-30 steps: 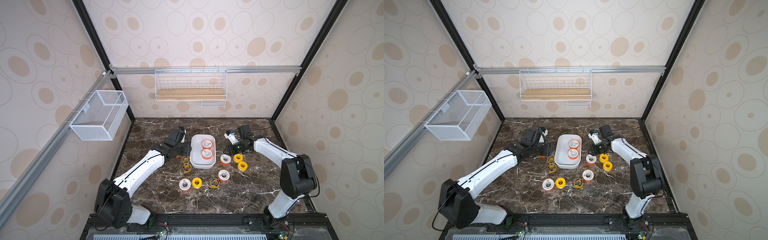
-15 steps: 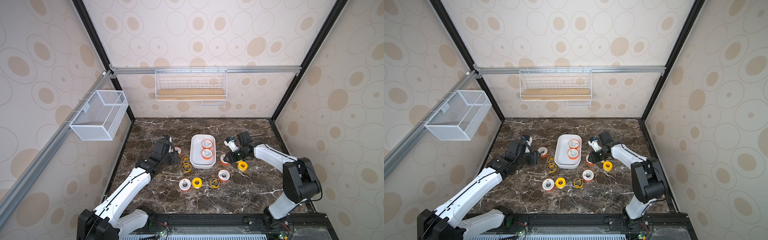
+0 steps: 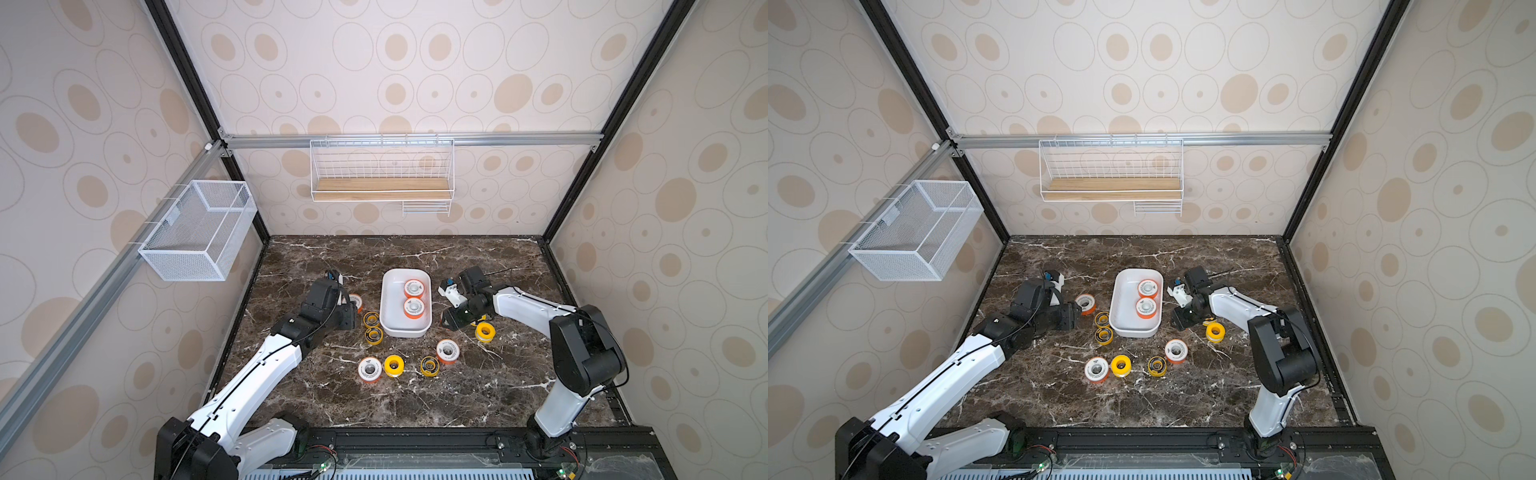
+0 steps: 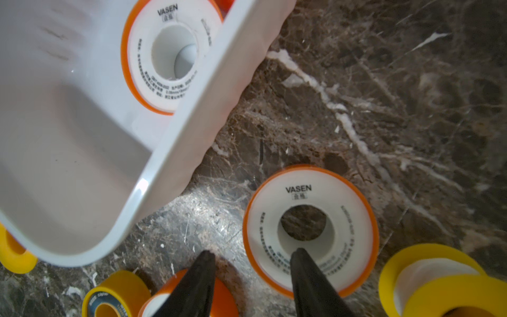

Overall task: Put the sealing tape into the storage box
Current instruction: Pick up the sealing tape at the center of the board.

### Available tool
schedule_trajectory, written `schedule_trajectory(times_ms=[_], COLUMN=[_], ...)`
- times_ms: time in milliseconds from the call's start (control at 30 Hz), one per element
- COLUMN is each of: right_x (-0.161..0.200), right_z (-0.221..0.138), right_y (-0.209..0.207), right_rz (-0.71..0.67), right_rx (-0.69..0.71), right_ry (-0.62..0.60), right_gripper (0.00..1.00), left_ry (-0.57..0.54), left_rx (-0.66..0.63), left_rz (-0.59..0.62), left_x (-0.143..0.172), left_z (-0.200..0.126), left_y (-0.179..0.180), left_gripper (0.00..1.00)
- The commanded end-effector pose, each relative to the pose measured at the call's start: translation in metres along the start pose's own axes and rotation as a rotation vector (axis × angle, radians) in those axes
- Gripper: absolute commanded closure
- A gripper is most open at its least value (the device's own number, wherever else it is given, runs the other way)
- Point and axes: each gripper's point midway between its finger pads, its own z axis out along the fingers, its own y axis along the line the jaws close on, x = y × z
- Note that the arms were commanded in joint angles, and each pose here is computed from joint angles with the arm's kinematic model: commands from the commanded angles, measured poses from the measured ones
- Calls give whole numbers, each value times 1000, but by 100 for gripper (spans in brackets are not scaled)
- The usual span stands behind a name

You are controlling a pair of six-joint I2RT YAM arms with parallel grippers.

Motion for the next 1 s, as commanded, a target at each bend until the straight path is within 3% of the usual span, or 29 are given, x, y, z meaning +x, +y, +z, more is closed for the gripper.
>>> schedule_trajectory(times_ms=[0,967], right_x=[-3,9], right_z=[2,30], right_y=[-5,-18], right_rz=[-26,-67], right_rx=[52,162], right_ry=[26,157], right_gripper=[49,59], left_ry=[9,30], left_rx=[-9,-7], left_rz=[6,13], left_x=[1,4], left_z=[0,6], left_y=[3,1], left_gripper=[35,35])
